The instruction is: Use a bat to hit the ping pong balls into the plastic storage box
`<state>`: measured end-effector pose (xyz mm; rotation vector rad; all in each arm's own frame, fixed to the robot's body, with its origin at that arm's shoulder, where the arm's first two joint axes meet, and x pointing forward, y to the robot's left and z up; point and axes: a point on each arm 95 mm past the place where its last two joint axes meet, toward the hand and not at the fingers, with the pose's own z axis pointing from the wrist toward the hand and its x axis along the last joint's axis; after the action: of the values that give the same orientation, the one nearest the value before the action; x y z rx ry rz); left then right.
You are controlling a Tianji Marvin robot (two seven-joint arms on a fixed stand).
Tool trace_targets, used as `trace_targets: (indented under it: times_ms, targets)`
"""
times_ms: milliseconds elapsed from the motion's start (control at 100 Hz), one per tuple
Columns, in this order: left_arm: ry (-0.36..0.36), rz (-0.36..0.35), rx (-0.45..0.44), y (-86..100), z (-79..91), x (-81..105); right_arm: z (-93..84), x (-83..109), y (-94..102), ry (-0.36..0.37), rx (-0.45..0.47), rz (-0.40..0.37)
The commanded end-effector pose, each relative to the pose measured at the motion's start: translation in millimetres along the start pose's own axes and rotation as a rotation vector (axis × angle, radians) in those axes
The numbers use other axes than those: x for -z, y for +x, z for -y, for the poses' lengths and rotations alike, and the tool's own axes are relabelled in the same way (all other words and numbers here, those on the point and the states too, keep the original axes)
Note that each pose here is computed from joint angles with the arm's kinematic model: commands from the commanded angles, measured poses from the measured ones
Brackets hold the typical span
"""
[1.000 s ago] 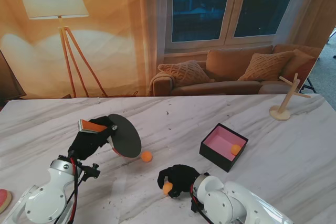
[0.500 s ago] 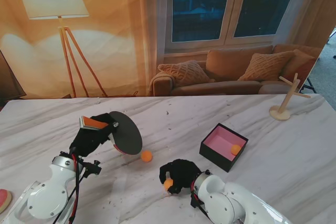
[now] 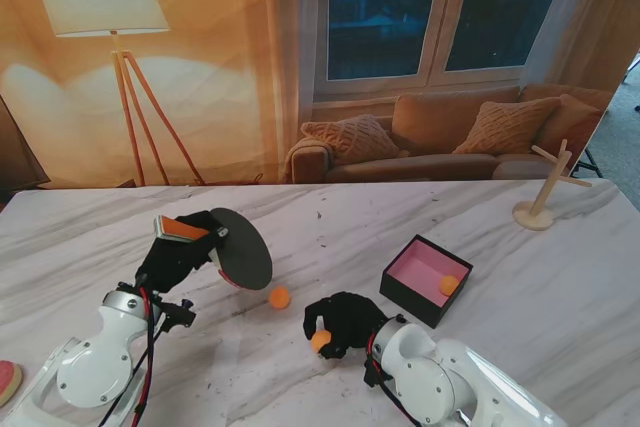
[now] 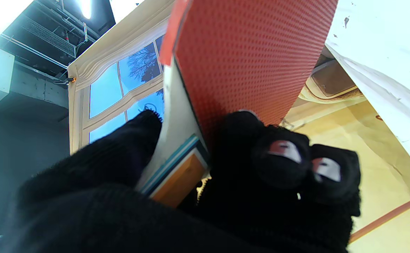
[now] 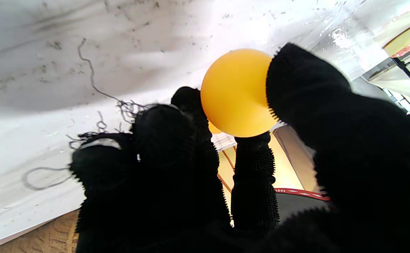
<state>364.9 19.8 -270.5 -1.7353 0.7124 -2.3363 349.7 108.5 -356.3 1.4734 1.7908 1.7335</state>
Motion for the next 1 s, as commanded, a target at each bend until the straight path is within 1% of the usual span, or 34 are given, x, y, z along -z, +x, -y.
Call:
trace_targets:
  times_ms: [0, 210, 450, 630, 820, 990]
  targets:
    - [-0.014, 0.004, 0.008, -0.8, -2.2, -2.8, -8.9, -1.8, 2.1, -0.005, 0.007, -0.012]
    - [-0.021, 0.013, 0.017, -3.5, -4.1, -11.7, -29.5, -1.6, 3.7, -0.039, 0.013, -0.032]
    - [-0.039, 0.026, 0.032, -6.6, -8.0, -23.8, -57.9, 0.7, 5.7, -0.093, 0.025, -0.053]
    - [-0.063, 0.029, 0.052, -6.7, -14.5, -29.1, -77.3, 1.8, 6.3, -0.141, 0.032, -0.05]
    - [-0.073, 0.029, 0.068, -6.2, -18.6, -31.6, -96.1, 6.3, 6.1, -0.2, 0.045, -0.044]
    - [-0.079, 0.036, 0.109, -5.2, -25.1, -38.5, -115.9, 11.1, 3.9, -0.257, 0.06, -0.035]
